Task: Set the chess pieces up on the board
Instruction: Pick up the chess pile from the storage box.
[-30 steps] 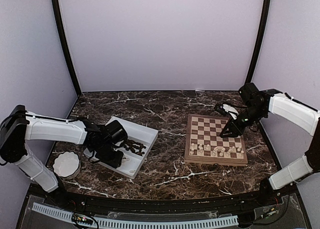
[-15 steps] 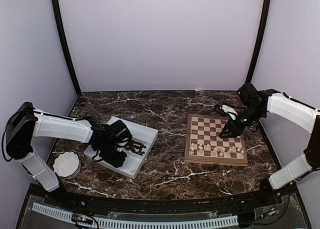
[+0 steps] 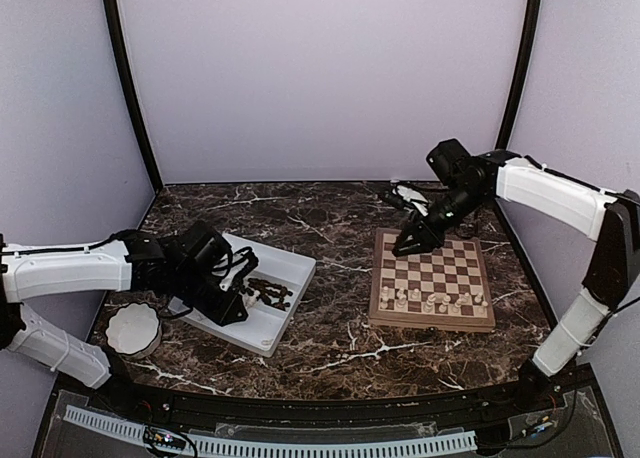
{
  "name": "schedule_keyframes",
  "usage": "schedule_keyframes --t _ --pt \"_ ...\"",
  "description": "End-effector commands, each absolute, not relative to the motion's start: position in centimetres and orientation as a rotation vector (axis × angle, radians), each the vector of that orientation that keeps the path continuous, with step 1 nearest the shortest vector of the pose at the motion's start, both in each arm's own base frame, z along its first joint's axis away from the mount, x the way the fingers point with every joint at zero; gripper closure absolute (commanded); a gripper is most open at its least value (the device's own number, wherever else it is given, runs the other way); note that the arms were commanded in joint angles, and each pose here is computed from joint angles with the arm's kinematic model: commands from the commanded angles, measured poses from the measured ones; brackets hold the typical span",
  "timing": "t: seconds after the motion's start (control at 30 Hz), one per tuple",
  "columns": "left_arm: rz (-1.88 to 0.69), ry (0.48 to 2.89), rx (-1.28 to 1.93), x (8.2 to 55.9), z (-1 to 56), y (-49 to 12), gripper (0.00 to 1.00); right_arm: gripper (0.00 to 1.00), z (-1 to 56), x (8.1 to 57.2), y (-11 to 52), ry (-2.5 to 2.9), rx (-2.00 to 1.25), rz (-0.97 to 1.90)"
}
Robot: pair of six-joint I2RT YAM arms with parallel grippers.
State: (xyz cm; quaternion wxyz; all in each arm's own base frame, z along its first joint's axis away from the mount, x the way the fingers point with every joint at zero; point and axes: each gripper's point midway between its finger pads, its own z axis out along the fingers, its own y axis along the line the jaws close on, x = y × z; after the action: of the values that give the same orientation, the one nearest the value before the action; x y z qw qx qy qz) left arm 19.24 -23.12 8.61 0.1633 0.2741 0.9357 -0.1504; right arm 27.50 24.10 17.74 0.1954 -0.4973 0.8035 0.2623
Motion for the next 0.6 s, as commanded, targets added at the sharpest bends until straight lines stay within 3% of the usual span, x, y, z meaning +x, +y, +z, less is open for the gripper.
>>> schedule_keyframes --t 0.0,0.3,0.57 --pt "-0.583 2.558 0.817 18.3 10.5 -24.0 0.90 0.69 20.5 27.2 30.4 2.133 -1.432 1.015" --pt "-0.727 2.396 0.754 18.1 13.0 -24.5 0.91 0.67 21.6 25.8 42.1 2.005 -1.502 1.459" --pt "-0.739 2.355 0.759 18.3 13.5 -24.9 0.91 0.58 20.4 21.8 48.7 1.986 -1.578 1.750"
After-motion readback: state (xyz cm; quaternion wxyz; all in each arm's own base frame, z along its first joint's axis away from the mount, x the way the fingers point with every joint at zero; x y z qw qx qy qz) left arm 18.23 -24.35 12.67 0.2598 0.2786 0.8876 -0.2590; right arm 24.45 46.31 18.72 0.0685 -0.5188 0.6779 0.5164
